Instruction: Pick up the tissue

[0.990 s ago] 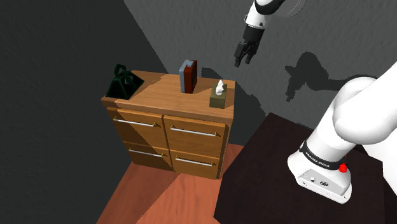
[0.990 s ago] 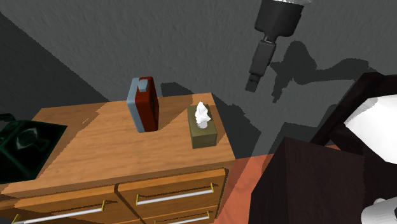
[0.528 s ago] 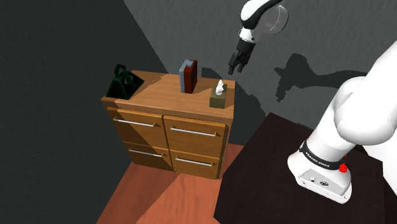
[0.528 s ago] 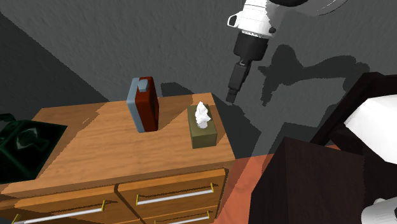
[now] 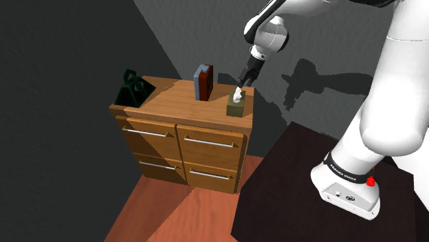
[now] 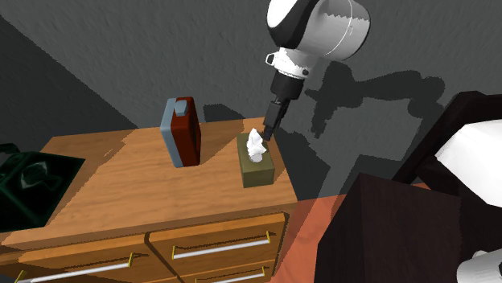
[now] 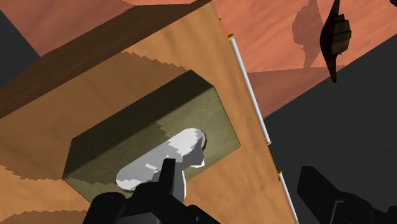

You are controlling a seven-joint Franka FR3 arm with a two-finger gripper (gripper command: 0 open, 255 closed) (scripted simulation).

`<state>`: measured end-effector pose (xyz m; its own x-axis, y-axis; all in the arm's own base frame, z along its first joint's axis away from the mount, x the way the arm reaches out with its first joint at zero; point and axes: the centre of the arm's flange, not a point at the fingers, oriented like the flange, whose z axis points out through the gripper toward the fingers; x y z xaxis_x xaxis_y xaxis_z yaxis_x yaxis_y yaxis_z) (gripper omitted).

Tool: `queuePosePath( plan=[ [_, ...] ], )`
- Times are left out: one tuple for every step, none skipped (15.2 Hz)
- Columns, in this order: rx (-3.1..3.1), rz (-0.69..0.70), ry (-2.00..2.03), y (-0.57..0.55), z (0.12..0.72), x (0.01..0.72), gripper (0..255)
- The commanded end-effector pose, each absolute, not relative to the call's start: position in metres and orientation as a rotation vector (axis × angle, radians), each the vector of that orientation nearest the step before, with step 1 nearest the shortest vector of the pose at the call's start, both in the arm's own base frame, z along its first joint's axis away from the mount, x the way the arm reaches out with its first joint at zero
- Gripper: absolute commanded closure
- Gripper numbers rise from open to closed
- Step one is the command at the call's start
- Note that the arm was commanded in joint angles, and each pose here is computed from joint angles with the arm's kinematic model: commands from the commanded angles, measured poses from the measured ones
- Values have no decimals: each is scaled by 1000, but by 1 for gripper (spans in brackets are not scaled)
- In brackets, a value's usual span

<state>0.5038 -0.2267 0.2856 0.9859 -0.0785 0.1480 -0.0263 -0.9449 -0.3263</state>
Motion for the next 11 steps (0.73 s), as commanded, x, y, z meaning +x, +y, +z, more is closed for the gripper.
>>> queuePosePath(
  plan=[
    [-2775, -242, 69, -234, 262, 520, 0],
    [-2764, -247, 66, -238, 252, 527, 0],
    [-2764, -247, 66, -238, 247, 527, 0],
    [-2764, -247, 66, -238, 242, 527, 0],
    [-2764, -247, 66, -238, 236, 527, 0],
    [-2764, -247, 66, -238, 231, 527, 0],
    [-2764, -247, 66, -238, 226, 527, 0],
    [-2764, -247, 66, -238, 221, 527, 0],
    [-2764, -247, 66, -238, 215, 527, 0],
    [-2764, -247, 66, -238, 212, 527, 0],
    [-2764, -247, 66, -238, 212, 527, 0]
  ],
)
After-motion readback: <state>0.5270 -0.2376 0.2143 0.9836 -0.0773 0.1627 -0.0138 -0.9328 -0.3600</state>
